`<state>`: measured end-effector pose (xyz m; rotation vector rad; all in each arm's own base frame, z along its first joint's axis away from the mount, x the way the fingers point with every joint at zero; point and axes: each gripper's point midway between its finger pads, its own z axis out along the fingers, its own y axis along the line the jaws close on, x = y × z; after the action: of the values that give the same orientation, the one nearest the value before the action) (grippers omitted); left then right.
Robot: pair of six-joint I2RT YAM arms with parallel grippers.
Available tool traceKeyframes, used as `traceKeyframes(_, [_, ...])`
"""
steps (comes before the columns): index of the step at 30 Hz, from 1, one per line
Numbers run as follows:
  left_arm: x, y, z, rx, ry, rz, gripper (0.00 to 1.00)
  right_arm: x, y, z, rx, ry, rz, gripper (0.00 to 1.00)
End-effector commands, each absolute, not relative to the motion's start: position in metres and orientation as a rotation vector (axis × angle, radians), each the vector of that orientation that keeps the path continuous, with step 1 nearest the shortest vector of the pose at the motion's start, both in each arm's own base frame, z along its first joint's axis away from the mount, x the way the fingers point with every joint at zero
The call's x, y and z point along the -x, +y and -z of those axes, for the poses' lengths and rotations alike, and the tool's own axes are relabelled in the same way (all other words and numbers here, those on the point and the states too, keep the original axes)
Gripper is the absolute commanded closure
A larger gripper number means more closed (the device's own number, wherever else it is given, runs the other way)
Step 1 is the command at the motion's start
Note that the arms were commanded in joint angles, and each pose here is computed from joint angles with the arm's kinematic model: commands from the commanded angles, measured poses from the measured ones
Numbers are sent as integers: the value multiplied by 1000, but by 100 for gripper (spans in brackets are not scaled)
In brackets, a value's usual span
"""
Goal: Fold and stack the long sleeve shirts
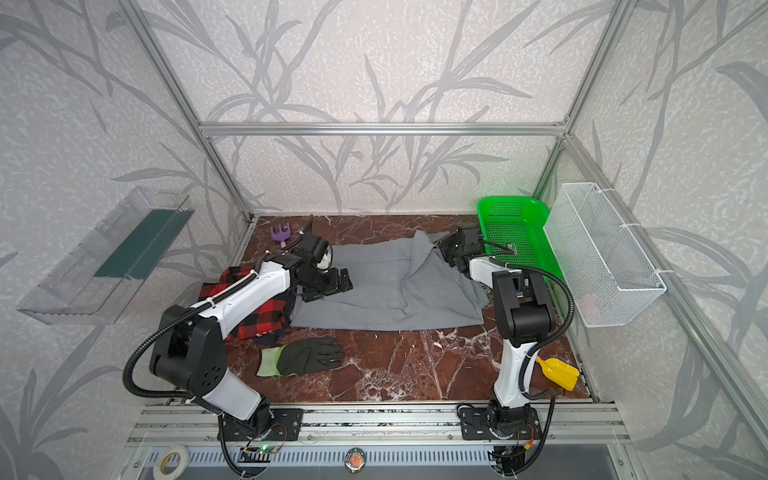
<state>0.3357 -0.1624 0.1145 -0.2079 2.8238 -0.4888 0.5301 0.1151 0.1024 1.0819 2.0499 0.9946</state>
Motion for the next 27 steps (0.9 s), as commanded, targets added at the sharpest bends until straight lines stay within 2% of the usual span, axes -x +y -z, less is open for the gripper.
traceKeyframes(1, [-334, -157, -122, 205, 2810, 478, 1, -533, 121, -121, -1035, 2026, -1023, 66])
traceKeyframes(7, [-334, -156, -122, 205, 2809, 471, 1, -531, 127, -126, -1026, 2013, -1051, 66])
traceKeyframes(15, [-334, -154, -122, 212, 2808, 474, 1, -528, 140, -127, -1037, 2031, -1086, 71])
traceKeyframes(22, [-335, -157, -123, 211, 2807, 495, 1, -515, 147, -135, -1013, 2042, -1074, 67])
traceKeyframes(27, [-334, -156, -123, 213, 2806, 490, 1, -528, 151, -132, -1002, 2053, -1079, 68])
